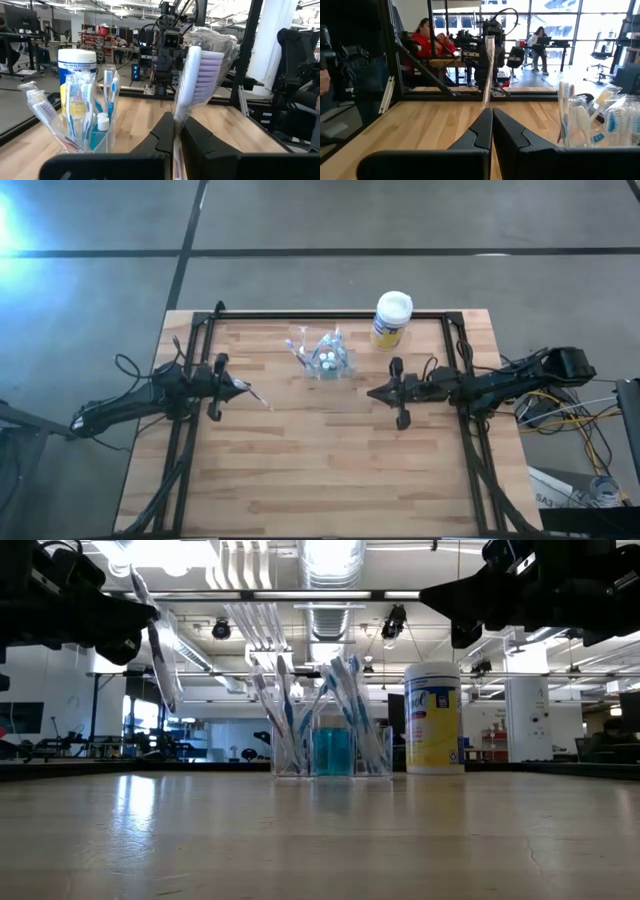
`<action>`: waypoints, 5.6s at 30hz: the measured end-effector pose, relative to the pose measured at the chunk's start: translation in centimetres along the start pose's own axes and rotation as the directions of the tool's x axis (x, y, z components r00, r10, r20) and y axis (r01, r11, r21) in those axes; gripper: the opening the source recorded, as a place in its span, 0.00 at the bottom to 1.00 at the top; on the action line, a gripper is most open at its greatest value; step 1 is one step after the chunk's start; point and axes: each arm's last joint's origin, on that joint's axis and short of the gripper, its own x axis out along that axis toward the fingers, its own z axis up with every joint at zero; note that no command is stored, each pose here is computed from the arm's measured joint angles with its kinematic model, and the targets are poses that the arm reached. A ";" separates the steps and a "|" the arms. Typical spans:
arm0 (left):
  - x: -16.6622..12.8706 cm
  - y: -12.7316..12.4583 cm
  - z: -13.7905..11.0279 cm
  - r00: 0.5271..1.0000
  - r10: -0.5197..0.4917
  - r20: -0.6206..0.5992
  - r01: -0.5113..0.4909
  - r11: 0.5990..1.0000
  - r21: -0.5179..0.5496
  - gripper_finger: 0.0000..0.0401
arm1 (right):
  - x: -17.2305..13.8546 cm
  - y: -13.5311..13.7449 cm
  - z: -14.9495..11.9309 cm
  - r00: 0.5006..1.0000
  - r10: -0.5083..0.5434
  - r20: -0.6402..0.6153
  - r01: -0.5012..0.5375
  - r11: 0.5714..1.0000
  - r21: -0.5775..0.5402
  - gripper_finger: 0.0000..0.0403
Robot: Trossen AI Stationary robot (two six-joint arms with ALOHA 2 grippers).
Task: Pick & Place toothbrushing station
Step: Put the violet toothbrush into the transparent organizer, then return to Home Position
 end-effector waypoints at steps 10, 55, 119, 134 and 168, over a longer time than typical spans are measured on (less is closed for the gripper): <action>-0.4 -0.5 4.0 0.984 0.021 0.174 -0.030 0.998 0.051 0.04 | 0.0 0.0 0.1 1.000 0.000 0.004 0.000 1.000 -0.001 0.02; 14.4 8.0 1.6 0.923 0.384 -0.031 -0.381 0.921 0.078 0.04 | 0.0 0.0 0.3 1.000 -0.008 0.027 0.009 0.999 -0.042 0.02; -0.9 -0.2 6.7 0.997 0.001 0.080 -0.021 0.969 0.245 0.01 | -5.1 -0.5 3.4 0.979 -0.014 0.205 0.016 1.000 -0.005 0.02; -0.6 0.1 2.4 0.992 -0.102 0.068 0.088 0.978 0.188 0.00 | -8.8 -0.9 0.7 0.972 -0.061 0.225 0.052 0.998 0.044 0.02; -0.4 0.5 -0.3 0.990 -0.141 0.020 0.139 0.987 0.080 0.04 | -8.8 -0.9 0.5 0.977 -0.062 0.206 0.056 0.998 0.035 0.02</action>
